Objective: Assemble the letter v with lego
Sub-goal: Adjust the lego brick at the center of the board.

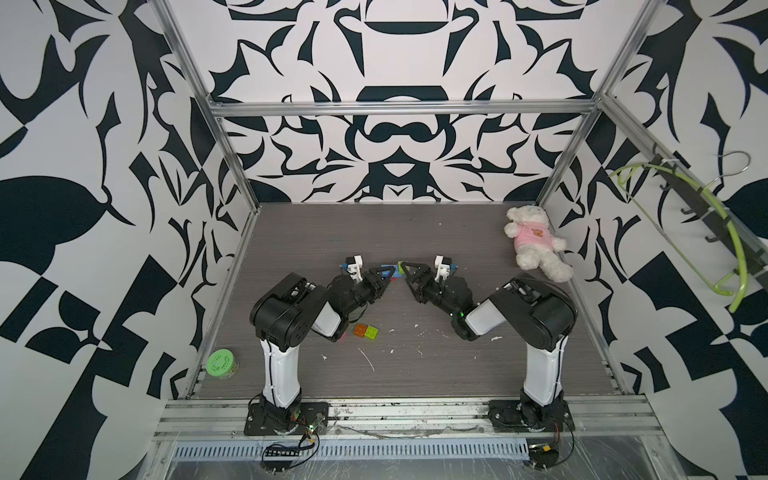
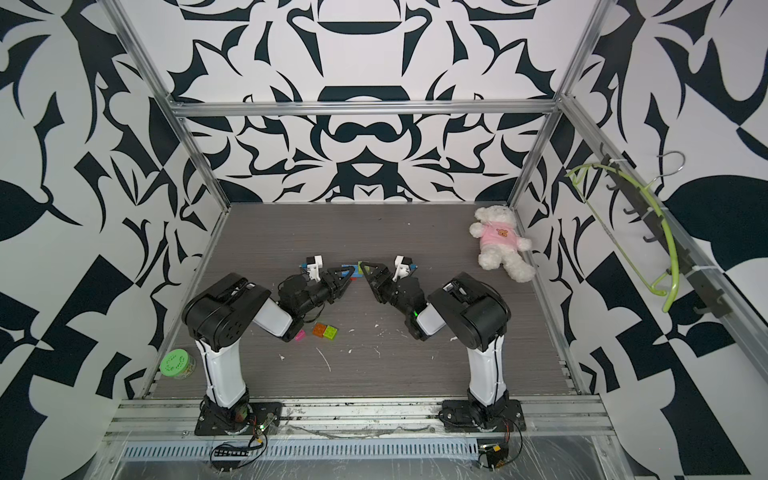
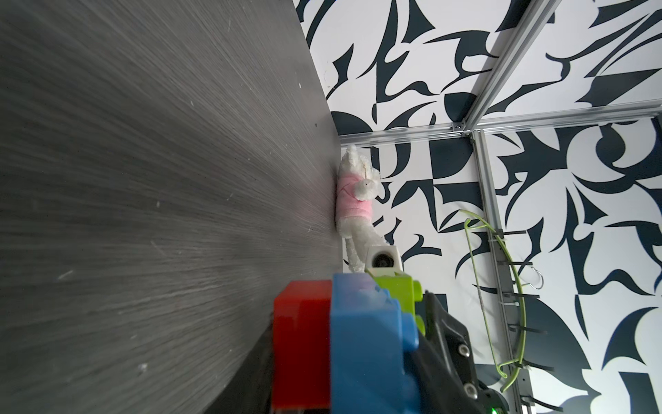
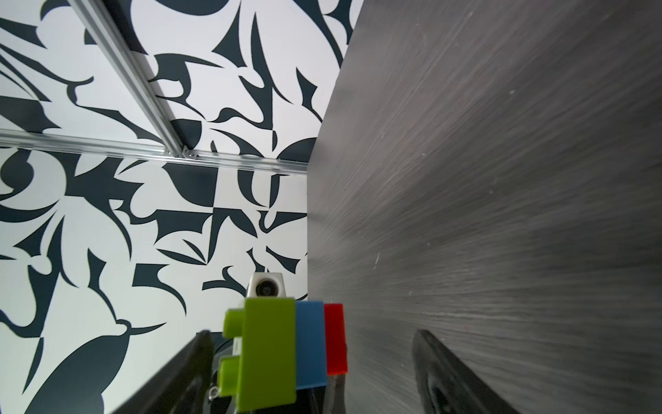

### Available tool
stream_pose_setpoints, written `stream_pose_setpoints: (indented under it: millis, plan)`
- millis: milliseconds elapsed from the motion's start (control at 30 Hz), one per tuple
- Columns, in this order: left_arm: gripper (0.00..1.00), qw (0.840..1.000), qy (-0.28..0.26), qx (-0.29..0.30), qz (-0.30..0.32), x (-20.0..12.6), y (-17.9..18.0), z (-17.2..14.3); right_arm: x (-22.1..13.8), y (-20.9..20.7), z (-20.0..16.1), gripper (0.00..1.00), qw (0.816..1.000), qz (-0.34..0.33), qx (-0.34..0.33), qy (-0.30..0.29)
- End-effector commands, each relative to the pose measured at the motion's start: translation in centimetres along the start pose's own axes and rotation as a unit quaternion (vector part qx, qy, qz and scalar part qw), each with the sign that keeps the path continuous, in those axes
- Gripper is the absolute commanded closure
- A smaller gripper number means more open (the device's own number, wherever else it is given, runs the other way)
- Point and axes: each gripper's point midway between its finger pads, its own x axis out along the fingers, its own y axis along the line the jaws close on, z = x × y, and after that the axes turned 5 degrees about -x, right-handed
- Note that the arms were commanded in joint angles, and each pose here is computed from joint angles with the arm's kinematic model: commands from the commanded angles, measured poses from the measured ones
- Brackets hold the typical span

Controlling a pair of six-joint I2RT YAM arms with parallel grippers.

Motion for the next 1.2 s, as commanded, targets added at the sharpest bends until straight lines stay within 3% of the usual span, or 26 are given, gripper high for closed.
stream_pose_setpoints:
  millis: [0, 567, 1167]
  plan:
    - [0.73, 1.000, 0.006, 0.006, -0.018, 0.3, -1.0, -0.3, 0.5, 3.5, 0.7, 0.17, 0.998, 0.055, -0.002, -0.018]
    - [0.74, 1.000, 0.005, -0.001, -0.007, 0.4, 0.0, -0.5, 0.9, 3.5, 0.5, 0.41, 0.998, 0.054, -0.004, -0.022]
    - [0.75, 1.000, -0.002, -0.004, -0.004, 0.8, 0.2, -0.6, 1.9, 4.0, -0.4, 0.44, 0.998, 0.065, 0.009, -0.004]
